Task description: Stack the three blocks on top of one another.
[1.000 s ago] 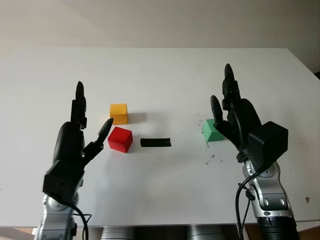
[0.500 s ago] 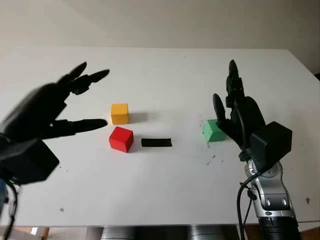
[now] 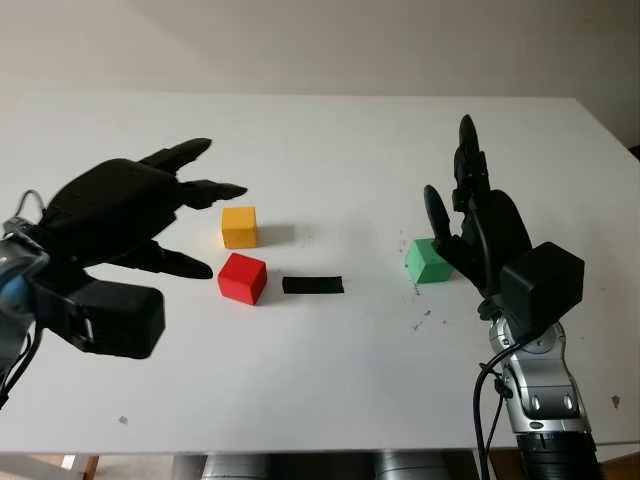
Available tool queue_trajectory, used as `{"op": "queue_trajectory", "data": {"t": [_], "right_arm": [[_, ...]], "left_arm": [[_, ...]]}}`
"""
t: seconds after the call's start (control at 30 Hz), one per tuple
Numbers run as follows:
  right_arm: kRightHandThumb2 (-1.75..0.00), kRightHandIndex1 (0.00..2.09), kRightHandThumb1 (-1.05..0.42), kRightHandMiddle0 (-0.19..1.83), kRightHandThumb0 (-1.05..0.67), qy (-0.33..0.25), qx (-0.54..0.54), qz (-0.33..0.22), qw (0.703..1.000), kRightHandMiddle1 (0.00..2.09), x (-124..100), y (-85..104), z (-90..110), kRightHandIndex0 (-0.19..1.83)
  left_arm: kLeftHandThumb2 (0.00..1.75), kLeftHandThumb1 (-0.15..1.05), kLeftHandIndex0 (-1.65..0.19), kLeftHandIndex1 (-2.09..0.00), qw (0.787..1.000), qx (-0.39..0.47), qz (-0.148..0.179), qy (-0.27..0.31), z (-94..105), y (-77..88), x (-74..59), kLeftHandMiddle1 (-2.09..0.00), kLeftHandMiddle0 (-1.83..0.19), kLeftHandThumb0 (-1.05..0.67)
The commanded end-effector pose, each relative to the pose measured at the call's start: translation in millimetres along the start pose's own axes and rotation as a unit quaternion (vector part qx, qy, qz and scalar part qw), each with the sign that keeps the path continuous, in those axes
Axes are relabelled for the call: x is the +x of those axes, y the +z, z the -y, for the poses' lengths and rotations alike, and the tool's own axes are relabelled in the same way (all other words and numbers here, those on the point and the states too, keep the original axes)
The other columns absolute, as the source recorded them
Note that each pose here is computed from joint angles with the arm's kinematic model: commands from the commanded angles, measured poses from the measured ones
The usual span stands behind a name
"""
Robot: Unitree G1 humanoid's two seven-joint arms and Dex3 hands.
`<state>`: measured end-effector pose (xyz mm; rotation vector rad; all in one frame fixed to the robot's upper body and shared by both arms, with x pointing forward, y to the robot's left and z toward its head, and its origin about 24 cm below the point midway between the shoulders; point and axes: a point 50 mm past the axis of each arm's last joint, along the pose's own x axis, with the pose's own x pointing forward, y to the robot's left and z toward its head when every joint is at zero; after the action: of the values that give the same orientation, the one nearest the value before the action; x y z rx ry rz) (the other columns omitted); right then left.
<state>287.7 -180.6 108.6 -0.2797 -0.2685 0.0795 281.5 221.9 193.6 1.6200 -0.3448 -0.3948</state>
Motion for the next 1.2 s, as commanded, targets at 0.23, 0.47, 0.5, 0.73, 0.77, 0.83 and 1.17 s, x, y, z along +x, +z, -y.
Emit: {"op": "queue_trajectory", "data": {"t": [0.23,0.47,0.5,0.73,0.77,0.83,1.17], "right_arm": [[-0.56,0.00,-1.05,-0.19,-0.76,-0.004,-0.001,0.006,1.000,0.00,-1.0,2.3,2.3,-0.19],[-0.55,0.00,-1.05,-0.19,-0.77,-0.012,-0.006,0.000,1.000,0.00,-2.1,4.7,1.7,-0.19],[-0.55,0.00,-1.05,-0.19,-0.77,-0.013,-0.007,0.001,1.000,0.00,-2.0,5.1,1.4,-0.19],[-0.56,0.00,-1.05,-0.19,-0.77,-0.018,-0.006,0.000,1.000,0.00,-1.2,6.1,0.4,-0.19],[-0.56,0.00,-1.05,-0.19,-0.77,-0.019,-0.007,0.000,1.000,0.00,-1.1,6.1,0.5,-0.19],[-0.55,0.00,-1.05,-0.19,-0.77,-0.021,-0.006,-0.001,1.000,0.00,-1.0,6.3,0.5,-0.19],[-0.56,0.00,-1.05,-0.19,-0.76,-0.020,-0.010,0.000,1.000,0.00,-0.6,6.6,0.0,-0.19]], "left_arm": [[0.06,0.95,-0.45,-0.11,0.999,0.016,0.020,-0.019,12.8,10.5,9.7,-0.06,0.00,-0.74],[0.05,0.93,-0.33,-0.58,0.999,0.020,0.034,-0.030,23.8,13.5,10.9,-0.06,-0.03,-0.74],[0.05,0.93,-0.25,-0.75,0.999,0.018,0.036,-0.031,24.7,13.9,11.0,-0.05,-0.03,-0.73],[0.05,0.91,-0.16,-1.07,0.998,0.027,0.043,-0.039,31.3,15.6,11.4,-0.06,-0.05,-0.71],[0.05,0.91,-0.15,-1.09,0.998,0.029,0.044,-0.039,32.3,15.7,11.5,-0.06,-0.05,-0.71],[0.06,0.92,-0.16,-1.11,0.998,0.034,0.046,-0.040,33.6,16.0,12.0,-0.06,-0.06,-0.70],[0.06,0.97,-0.17,-1.11,0.996,0.061,0.050,-0.033,39.1,13.5,14.8,-0.06,-0.13,-0.72]]}}
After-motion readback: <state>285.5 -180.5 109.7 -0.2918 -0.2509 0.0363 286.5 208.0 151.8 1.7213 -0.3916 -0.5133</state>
